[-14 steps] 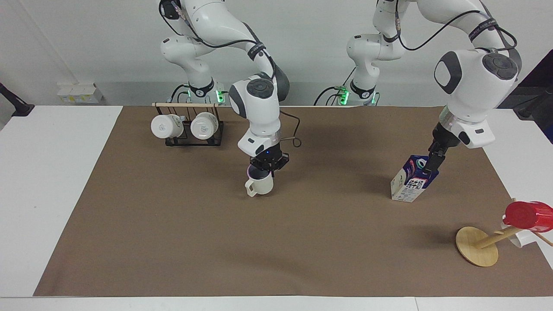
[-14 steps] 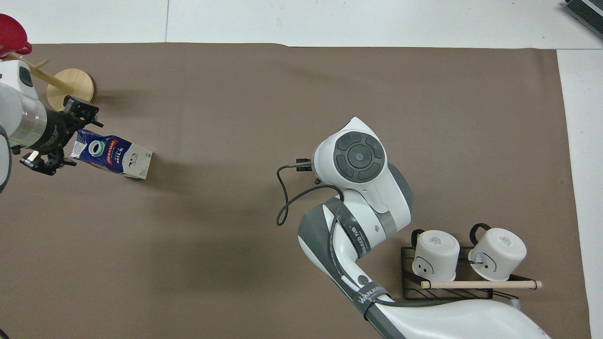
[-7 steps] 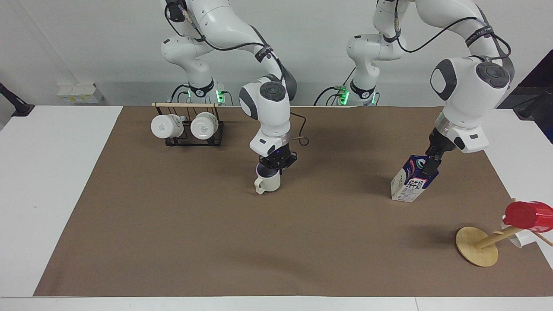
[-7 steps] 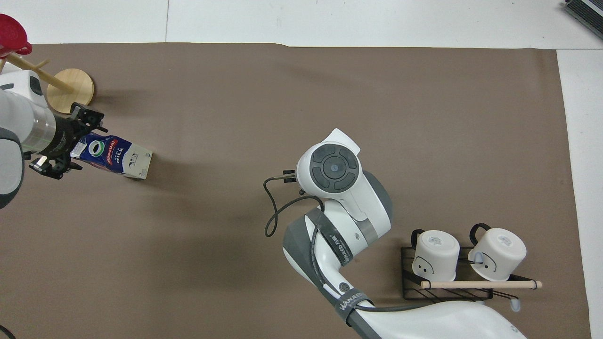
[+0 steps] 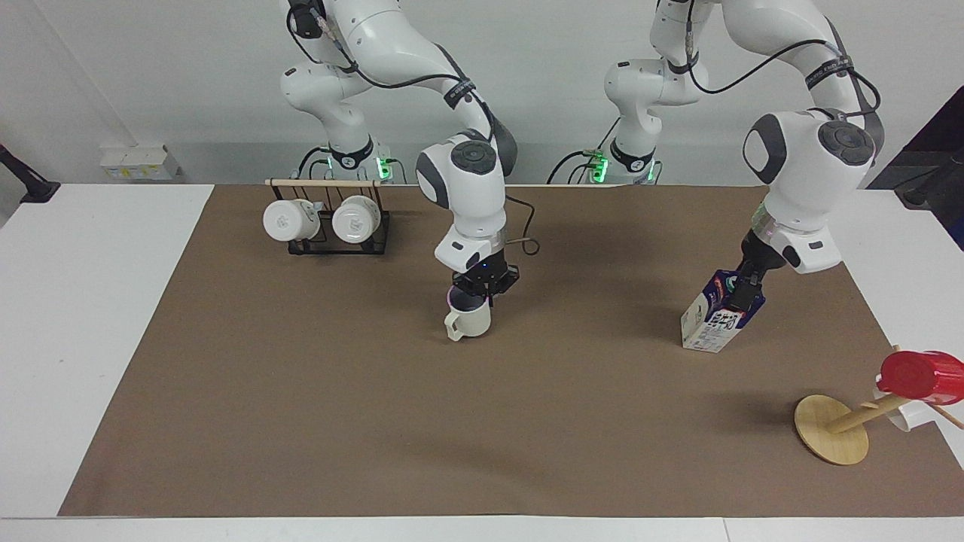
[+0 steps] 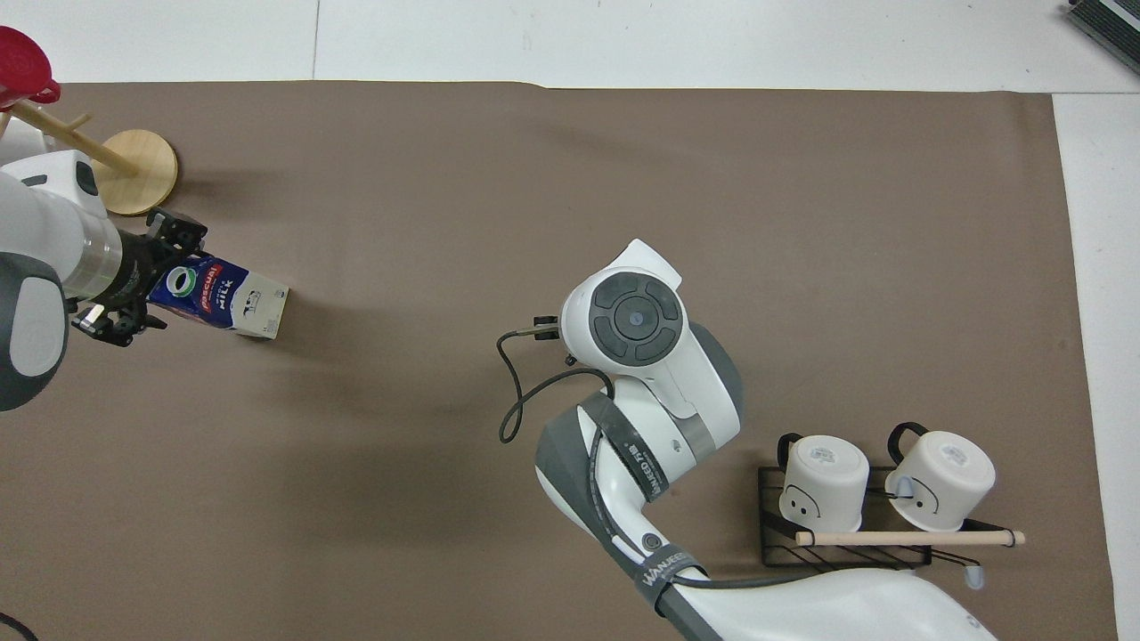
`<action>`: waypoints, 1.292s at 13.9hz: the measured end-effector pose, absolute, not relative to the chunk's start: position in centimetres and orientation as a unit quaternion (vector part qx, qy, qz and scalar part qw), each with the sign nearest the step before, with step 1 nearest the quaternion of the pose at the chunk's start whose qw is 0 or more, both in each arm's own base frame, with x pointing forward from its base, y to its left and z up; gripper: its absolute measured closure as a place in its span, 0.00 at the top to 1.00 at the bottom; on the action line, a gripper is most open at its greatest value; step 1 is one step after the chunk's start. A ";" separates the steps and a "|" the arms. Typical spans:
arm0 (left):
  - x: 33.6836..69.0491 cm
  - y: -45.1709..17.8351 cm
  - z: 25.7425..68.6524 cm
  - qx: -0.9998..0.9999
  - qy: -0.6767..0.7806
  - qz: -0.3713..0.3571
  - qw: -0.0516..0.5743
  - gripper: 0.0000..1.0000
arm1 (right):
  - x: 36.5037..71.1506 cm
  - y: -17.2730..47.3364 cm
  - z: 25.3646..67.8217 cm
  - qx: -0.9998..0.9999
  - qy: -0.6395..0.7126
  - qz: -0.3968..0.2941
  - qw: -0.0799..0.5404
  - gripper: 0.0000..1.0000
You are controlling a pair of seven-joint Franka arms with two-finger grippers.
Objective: Place cup and milk on table
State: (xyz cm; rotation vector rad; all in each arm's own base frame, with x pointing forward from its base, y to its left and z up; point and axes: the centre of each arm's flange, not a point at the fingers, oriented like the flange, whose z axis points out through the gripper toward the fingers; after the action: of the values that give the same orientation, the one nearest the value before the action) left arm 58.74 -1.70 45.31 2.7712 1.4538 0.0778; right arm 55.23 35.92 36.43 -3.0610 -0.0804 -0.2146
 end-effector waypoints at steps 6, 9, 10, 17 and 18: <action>58.8 -1.7 45.7 0.885 0.464 0.027 0.007 0.78 | 55.3 35.9 36.4 -0.997 -0.026 -0.070 0.036 0.04; 58.9 -2.0 47.0 0.887 0.460 0.027 0.006 0.65 | 55.3 35.9 36.4 -0.997 -0.026 -0.071 0.036 0.04; 58.9 -2.1 47.3 0.889 0.458 0.026 0.006 0.65 | 55.3 35.9 36.4 -0.997 -0.026 -0.071 0.036 0.04; 58.8 -2.6 49.7 0.915 0.403 0.014 -0.003 0.52 | 54.1 37.6 36.4 -0.996 -0.042 -0.069 0.038 0.04; 58.7 -2.8 50.1 0.920 0.391 0.015 -0.002 0.52 | 53.9 37.9 36.4 -0.996 -0.044 -0.069 0.038 0.04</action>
State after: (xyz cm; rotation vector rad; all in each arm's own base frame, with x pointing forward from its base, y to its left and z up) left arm 58.73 -2.76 50.11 2.8958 1.2288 0.0475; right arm 53.89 37.92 36.40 -3.0553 -0.1358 -0.2119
